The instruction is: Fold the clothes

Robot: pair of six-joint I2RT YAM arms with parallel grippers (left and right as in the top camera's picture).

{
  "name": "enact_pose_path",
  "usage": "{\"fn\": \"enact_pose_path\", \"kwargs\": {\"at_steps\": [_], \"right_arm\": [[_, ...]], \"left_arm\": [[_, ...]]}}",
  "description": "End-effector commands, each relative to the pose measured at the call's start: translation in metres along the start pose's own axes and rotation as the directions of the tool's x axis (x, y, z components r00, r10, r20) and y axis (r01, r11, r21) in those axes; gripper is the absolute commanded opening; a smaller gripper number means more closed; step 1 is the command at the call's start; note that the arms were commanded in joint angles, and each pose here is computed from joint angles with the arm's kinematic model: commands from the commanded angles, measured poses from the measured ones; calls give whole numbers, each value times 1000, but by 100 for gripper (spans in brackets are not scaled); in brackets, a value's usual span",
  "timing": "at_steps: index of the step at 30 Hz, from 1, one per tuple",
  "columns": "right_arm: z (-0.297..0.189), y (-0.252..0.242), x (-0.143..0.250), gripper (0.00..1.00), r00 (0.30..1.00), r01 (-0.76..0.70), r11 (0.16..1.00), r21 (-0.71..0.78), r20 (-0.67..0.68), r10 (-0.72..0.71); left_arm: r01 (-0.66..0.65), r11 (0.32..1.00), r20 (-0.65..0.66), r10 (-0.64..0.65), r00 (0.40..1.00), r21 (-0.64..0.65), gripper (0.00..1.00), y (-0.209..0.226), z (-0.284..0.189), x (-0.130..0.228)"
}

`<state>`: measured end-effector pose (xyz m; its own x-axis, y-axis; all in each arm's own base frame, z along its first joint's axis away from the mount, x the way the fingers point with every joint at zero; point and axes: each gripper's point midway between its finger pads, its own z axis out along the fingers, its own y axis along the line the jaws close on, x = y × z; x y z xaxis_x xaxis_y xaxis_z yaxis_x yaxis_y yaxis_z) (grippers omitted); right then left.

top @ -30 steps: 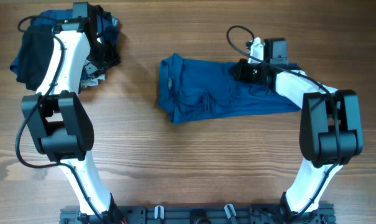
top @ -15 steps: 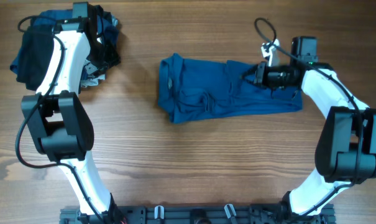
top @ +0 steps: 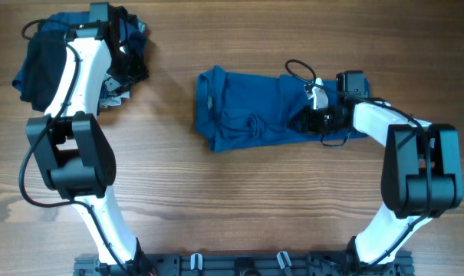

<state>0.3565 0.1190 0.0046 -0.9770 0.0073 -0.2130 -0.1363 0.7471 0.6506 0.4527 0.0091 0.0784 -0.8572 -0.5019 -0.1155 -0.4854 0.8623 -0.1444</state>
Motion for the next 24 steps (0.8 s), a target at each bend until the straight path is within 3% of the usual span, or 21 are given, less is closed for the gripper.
{"fn": "enact_pose_path", "kwargs": {"at_steps": [1, 3, 6, 7, 8, 15, 20, 24], "right_arm": [[-50, 35, -45, 9, 986, 128, 992, 24, 106, -129], [-100, 53, -72, 22, 965, 154, 982, 110, 195, -173], [-166, 39, -85, 59, 946, 83, 936, 341, 268, -182], [-188, 22, -83, 79, 945, 28, 899, 438, 282, -167], [-214, -9, -72, 88, 950, -47, 827, 560, 280, -136], [-215, -88, -42, 86, 986, -75, 780, 621, 161, -33], [-175, -139, -32, 82, 999, -23, 797, 604, 33, 4], [-132, -156, -29, 83, 999, 41, 864, 502, -34, -27]], "left_arm": [[15, 1000, 30, -15, 999, 24, 43, -2, -16, -3], [15, 1000, 27, -15, 1000, 23, 44, -1, -16, -2], [15, 1000, 25, -15, 1000, 22, 46, -1, -15, -2], [15, 1000, 25, -16, 1000, 22, 48, -1, -15, -2], [15, 1000, 26, -16, 1000, 23, 49, -1, -15, -2], [-11, 999, 32, 10, 999, 30, 50, -13, -14, 1], [-58, 998, 30, 56, 998, 38, 53, -31, -12, 11], [-91, 995, 33, 90, 995, 37, 53, -44, -11, 18]]}}
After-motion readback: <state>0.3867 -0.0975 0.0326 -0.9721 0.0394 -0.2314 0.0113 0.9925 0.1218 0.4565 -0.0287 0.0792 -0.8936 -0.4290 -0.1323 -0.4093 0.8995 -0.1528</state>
